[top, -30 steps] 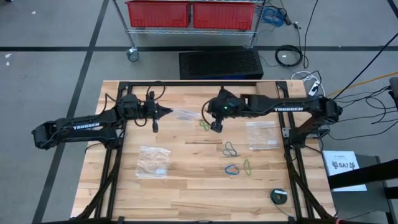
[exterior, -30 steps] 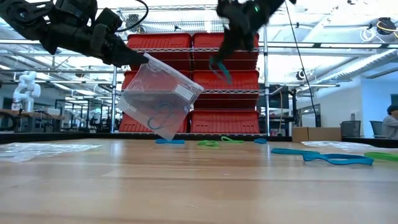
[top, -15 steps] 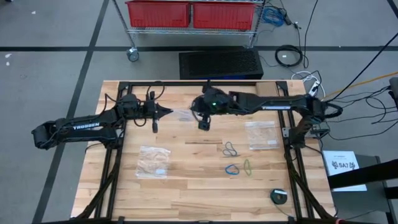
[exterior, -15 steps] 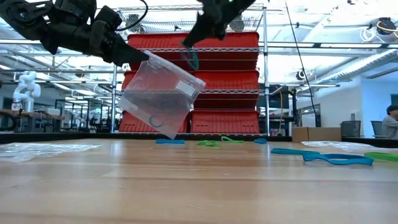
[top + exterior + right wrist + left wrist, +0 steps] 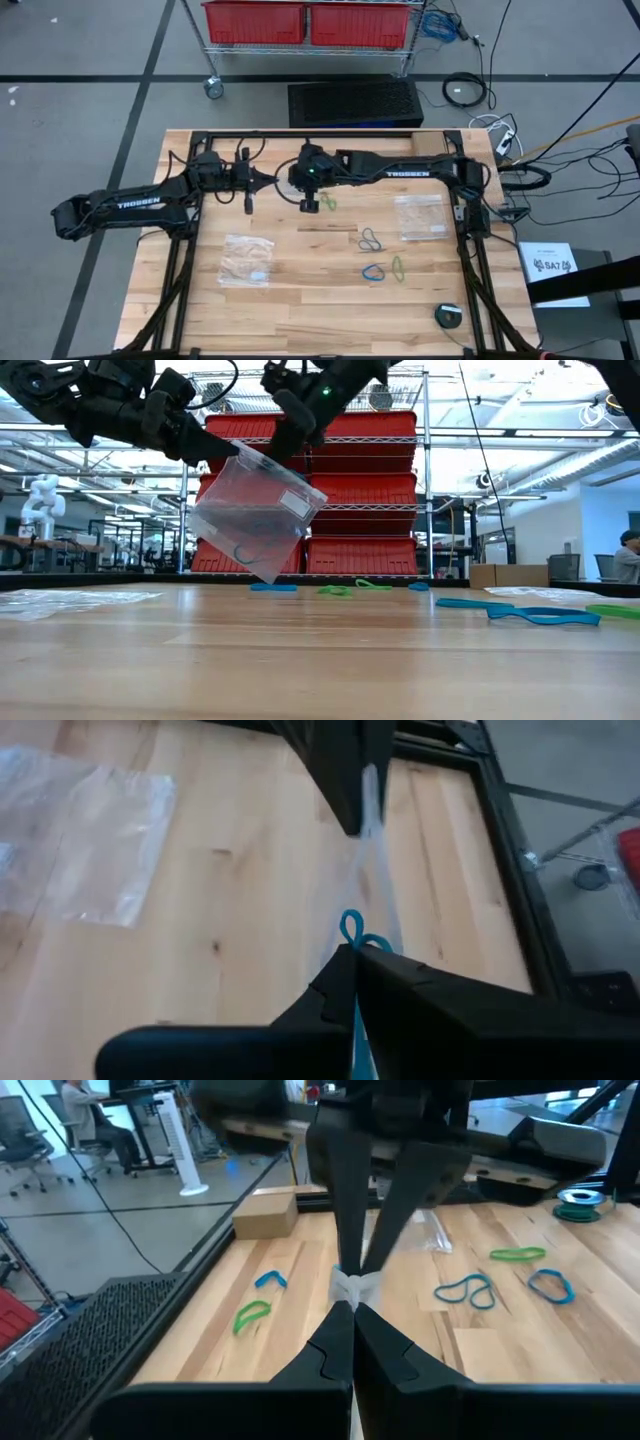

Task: Sort rubber bands
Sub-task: Put the blue rubber band into the top left transparent zip bag

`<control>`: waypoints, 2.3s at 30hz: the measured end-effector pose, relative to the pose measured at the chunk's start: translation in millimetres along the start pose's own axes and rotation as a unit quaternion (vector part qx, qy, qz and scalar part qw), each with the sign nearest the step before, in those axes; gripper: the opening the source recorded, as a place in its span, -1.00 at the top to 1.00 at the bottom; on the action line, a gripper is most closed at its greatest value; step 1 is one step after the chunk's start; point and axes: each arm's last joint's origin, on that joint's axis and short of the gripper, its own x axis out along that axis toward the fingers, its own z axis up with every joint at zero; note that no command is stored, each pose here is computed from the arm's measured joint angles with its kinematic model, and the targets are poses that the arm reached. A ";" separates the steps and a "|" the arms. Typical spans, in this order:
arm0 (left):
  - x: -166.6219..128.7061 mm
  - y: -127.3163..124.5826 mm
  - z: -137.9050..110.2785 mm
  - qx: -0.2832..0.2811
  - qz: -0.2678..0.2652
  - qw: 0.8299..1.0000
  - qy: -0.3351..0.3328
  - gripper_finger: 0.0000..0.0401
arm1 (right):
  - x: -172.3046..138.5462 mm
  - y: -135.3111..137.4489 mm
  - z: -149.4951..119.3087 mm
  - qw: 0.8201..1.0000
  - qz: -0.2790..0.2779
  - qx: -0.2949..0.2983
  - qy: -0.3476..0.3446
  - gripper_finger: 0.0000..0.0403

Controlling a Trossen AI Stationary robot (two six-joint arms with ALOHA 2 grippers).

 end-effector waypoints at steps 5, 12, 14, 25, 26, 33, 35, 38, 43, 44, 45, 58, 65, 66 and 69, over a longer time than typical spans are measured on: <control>0.0 0.0 0.2 0.000 0.000 1.000 -0.001 1.00 | 6.9 -1.7 3.5 1.000 0.023 0.002 -0.006 1.00; 0.0 -0.1 0.3 0.001 0.000 1.000 -0.002 1.00 | 10.7 0.2 3.4 0.999 0.030 0.010 -0.007 0.78; 0.0 -0.1 0.3 0.001 0.000 1.000 -0.002 1.00 | 10.7 0.2 3.5 0.999 0.030 0.010 -0.008 0.63; 0.0 0.0 -0.1 0.002 0.000 1.000 0.000 1.00 | -10.2 -0.7 13.2 0.999 0.032 0.012 -0.008 0.18; 0.0 -0.1 -0.4 0.002 0.000 1.000 0.002 1.00 | -13.6 -0.7 12.9 0.999 0.036 0.011 0.007 0.20; 0.0 0.0 -3.4 0.009 0.007 1.000 0.018 1.00 | -40.3 16.4 -7.7 0.980 0.083 -0.012 0.180 0.77; 0.0 0.3 -3.4 0.009 0.013 1.000 0.019 1.00 | -44.3 22.2 -18.3 0.970 0.092 -0.009 0.225 0.94; -0.1 0.5 -3.5 0.009 0.016 1.000 0.020 1.00 | -47.1 31.8 -37.2 0.957 0.099 0.003 0.274 0.96; -0.1 0.5 -3.9 0.008 0.017 1.000 0.023 1.00 | -56.8 45.2 -73.8 0.945 0.100 0.045 0.308 1.00; -0.1 0.5 -3.9 0.008 0.017 1.000 0.023 1.00 | -59.9 48.1 -81.8 0.944 0.104 0.059 0.309 1.00; -0.1 0.6 -3.9 0.008 0.020 1.000 0.023 1.00 | -63.1 51.8 -91.0 0.942 0.106 0.074 0.311 1.00; -0.1 1.0 -4.0 0.007 0.027 0.999 0.024 1.00 | -77.1 134.7 -172.8 0.927 0.083 0.257 0.261 0.96; -0.1 1.0 -4.1 0.007 0.026 0.999 0.025 1.00 | -75.3 146.5 -186.3 0.915 0.056 0.269 0.295 0.47; -0.1 1.0 -4.1 0.007 0.026 0.999 0.025 1.00 | -73.7 146.6 -187.6 0.915 0.050 0.269 0.297 0.36; -0.1 1.0 -4.3 0.007 0.026 0.999 0.026 1.00 | -68.8 146.8 -191.5 0.915 0.037 0.260 0.306 0.07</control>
